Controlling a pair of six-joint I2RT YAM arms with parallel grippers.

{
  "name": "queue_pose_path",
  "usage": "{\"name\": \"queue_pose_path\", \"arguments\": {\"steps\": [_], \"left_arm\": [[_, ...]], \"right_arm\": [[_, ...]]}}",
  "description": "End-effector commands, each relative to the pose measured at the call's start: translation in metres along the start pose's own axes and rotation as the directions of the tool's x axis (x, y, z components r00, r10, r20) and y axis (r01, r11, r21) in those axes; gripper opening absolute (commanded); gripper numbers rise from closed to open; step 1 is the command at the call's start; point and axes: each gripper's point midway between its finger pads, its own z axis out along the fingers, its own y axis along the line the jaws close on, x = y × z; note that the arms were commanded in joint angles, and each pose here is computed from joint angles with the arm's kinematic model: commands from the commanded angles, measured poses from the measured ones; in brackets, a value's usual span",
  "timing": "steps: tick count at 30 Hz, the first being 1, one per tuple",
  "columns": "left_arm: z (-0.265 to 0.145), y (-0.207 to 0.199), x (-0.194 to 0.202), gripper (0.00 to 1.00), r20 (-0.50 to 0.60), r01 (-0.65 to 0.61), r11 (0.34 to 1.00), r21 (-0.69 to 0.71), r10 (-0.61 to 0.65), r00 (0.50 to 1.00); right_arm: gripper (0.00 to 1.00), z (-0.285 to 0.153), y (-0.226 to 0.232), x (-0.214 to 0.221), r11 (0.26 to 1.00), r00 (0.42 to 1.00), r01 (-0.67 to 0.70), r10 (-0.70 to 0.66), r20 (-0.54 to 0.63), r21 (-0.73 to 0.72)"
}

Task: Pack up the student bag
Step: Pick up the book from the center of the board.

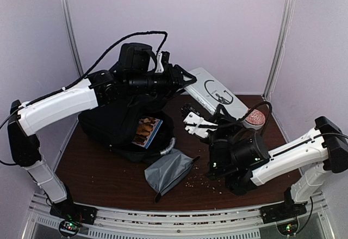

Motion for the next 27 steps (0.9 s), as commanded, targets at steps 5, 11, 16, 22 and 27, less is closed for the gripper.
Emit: {"name": "queue_pose_path", "arguments": {"steps": [5,11,16,22,27], "left_arm": [[0.003,-0.012,-0.008,0.33,0.009,0.073,0.994,0.084,-0.074,0.997],[0.005,-0.007,-0.008,0.08,0.01,0.092,0.993,0.078,-0.093,0.996],[0.004,-0.006,-0.012,0.0,0.019,0.094,0.992,0.081,-0.096,0.995],[-0.015,-0.008,-0.045,0.0,0.104,0.061,0.993,0.098,-0.071,0.992],[-0.063,-0.02,-0.106,0.0,0.273,-0.016,0.996,0.082,-0.007,0.962]], "right_arm": [[0.0,-0.002,-0.025,-0.017,0.991,0.989,-0.132,0.13,0.074,0.031],[0.02,-0.002,-0.023,-0.019,0.992,0.99,-0.126,0.123,0.073,0.029],[0.12,-0.003,-0.021,-0.018,0.992,0.99,-0.121,0.119,0.072,0.026],[0.7,-0.015,-0.009,-0.021,0.994,0.992,-0.107,0.109,0.068,-0.036],[1.0,-0.024,-0.007,-0.043,0.951,0.961,-0.194,0.233,0.147,-0.24]]}}
